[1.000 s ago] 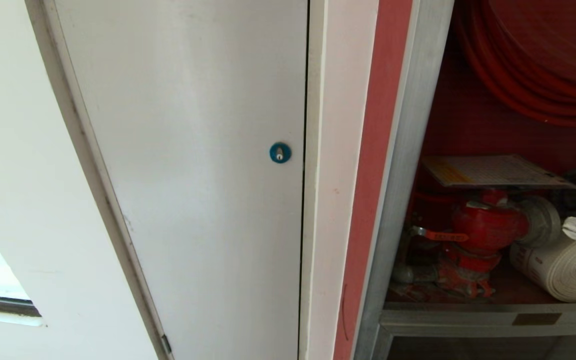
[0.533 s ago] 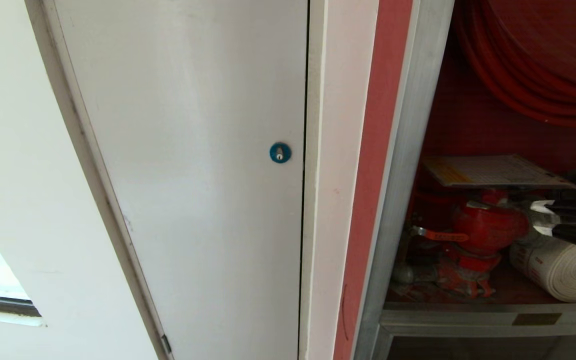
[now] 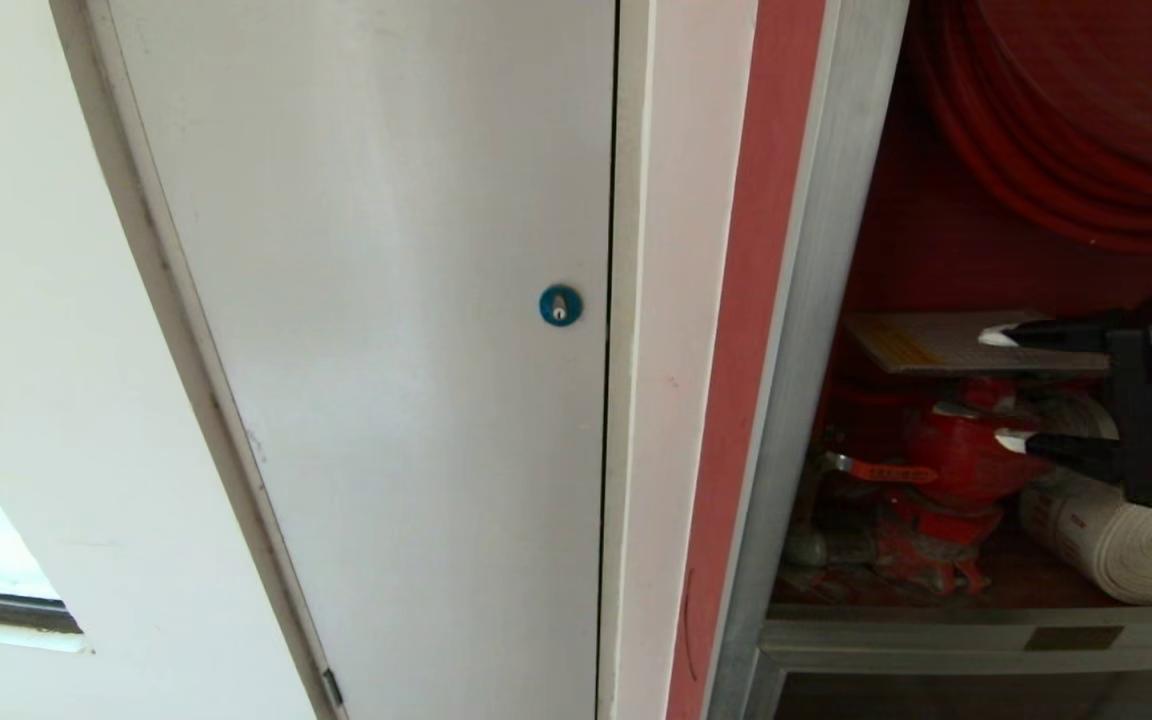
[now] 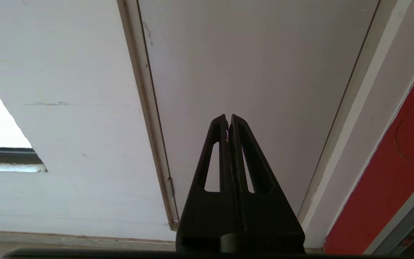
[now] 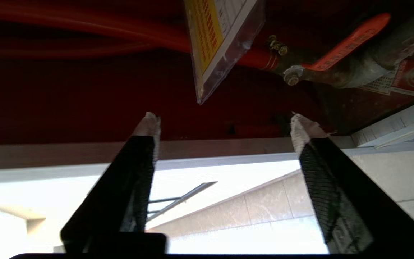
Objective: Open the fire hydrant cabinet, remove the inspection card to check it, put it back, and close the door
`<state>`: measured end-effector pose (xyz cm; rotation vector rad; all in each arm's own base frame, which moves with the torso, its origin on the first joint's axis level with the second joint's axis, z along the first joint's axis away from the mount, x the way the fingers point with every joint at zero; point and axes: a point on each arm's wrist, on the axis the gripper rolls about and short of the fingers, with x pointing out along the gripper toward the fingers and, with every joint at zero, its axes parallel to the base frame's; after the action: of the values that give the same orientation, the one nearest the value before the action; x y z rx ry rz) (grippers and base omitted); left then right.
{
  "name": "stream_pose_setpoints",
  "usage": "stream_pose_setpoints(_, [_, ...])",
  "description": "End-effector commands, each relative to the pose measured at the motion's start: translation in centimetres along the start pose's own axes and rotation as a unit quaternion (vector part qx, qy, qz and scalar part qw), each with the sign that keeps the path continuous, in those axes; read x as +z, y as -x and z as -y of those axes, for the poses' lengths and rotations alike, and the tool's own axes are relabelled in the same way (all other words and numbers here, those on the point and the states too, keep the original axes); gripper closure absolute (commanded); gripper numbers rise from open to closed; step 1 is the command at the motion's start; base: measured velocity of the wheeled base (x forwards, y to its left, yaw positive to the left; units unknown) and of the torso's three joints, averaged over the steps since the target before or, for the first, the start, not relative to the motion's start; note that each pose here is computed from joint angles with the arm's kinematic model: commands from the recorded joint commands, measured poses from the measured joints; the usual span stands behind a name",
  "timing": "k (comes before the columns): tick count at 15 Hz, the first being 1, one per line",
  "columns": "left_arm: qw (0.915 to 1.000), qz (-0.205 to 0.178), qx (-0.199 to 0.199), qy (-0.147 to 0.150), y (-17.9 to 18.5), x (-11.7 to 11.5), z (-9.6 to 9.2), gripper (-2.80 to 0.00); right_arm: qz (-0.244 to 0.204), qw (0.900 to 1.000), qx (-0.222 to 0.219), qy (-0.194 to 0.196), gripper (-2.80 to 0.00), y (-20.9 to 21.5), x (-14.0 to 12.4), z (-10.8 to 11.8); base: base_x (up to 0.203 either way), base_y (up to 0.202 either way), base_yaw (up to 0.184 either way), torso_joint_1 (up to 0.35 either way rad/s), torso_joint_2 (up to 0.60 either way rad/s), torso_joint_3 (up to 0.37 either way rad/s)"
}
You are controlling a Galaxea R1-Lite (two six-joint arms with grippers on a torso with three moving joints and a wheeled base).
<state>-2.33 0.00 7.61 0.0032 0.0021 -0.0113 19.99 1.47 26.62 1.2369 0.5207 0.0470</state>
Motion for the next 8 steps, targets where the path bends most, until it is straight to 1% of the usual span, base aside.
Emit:
stream_pose_setpoints(1, [1.0, -0.001, -0.001, 0.0, 0.0, 0.0, 0.0, 0.0, -0.01, 1.0, -0.022, 0.0, -2.8, -2.3, -0.4, 0.1, 0.0, 0.0, 0.0, 0.0, 0.0, 0.0])
stream_pose_setpoints(2, [1.0, -0.001, 0.0, 0.0, 0.0, 0.0, 0.0, 0.0, -0.002, 1.0, -0.027, 0.005, -2.8, -3.2, -0.6, 0.1, 0.0, 0.0, 0.0, 0.0, 0.0, 0.0])
stream_pose_setpoints(4, [1.0, 0.0, 0.0, 0.0, 0.0, 0.0, 0.0, 0.0, 0.035, 0.998, -0.039, 0.015, -2.8, -4.8, -1.1, 0.0, 0.0, 0.0, 0.0, 0.0, 0.0, 0.0])
stream_pose_setpoints(8, [1.0, 0.0, 0.0, 0.0, 0.0, 0.0, 0.0, 0.0, 0.048, 0.998, -0.036, 0.019, -2.8, -5.7, -1.1, 0.0, 0.0, 0.0, 0.0, 0.0, 0.0, 0.0])
